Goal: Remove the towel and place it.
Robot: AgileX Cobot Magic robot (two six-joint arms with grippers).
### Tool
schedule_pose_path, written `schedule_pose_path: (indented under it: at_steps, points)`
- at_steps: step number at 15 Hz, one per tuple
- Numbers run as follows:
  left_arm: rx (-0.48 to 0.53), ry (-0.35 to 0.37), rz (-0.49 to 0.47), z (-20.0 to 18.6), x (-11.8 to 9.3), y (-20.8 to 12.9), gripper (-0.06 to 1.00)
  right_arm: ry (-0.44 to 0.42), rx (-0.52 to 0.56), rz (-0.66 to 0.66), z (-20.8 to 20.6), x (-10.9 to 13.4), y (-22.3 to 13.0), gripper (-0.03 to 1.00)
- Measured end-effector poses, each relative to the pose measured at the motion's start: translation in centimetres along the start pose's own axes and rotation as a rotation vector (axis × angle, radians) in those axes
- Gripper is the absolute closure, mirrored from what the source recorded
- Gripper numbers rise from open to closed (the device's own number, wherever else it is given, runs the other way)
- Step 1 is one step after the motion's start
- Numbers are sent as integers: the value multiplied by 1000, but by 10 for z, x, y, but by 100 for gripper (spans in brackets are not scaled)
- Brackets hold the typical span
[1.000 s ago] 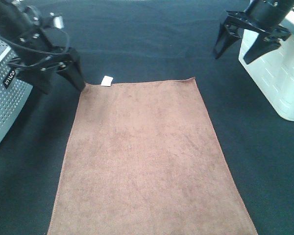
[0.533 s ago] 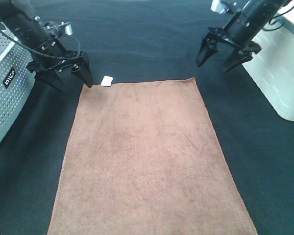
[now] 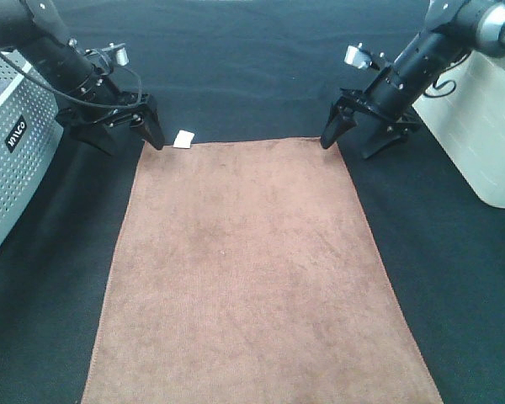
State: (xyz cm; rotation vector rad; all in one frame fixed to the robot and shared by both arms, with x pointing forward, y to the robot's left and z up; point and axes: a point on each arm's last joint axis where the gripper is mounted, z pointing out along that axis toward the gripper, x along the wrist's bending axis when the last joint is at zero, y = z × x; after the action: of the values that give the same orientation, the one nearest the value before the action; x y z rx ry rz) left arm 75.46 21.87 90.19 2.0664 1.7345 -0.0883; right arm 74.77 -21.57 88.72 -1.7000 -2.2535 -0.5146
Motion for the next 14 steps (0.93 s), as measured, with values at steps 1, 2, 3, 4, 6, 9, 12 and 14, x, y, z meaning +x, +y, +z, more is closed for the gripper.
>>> schedule_pose_path:
  at_steps: [1, 2, 3, 4, 6, 9, 12, 14]
  points:
    - [6, -5, -6, 4, 1, -1, 9, 13, 7, -3, 6, -2, 0, 18]
    - [17, -15, -17, 10, 2, -3, 9, 17, 3, -5, 9, -3, 0, 18]
    - [25, -20, -23, 15, 4, -4, 9, 17, -5, -6, 9, -3, 1, 18]
    - [29, -24, -27, 17, 4, -5, 9, 17, -13, -5, 9, -3, 2, 18]
    - [31, -25, -28, 19, 5, -5, 9, 17, -15, -5, 9, -3, 2, 18]
    - [30, -26, -28, 19, 4, -5, 9, 17, -14, -4, 9, -3, 2, 18]
    - [22, -52, -47, 20, 2, -4, 9, 10, -16, -8, 10, -3, 2, 18]
    - [16, -90, -51, 26, -12, -4, 12, -14, -37, -33, 15, 6, 6, 18]
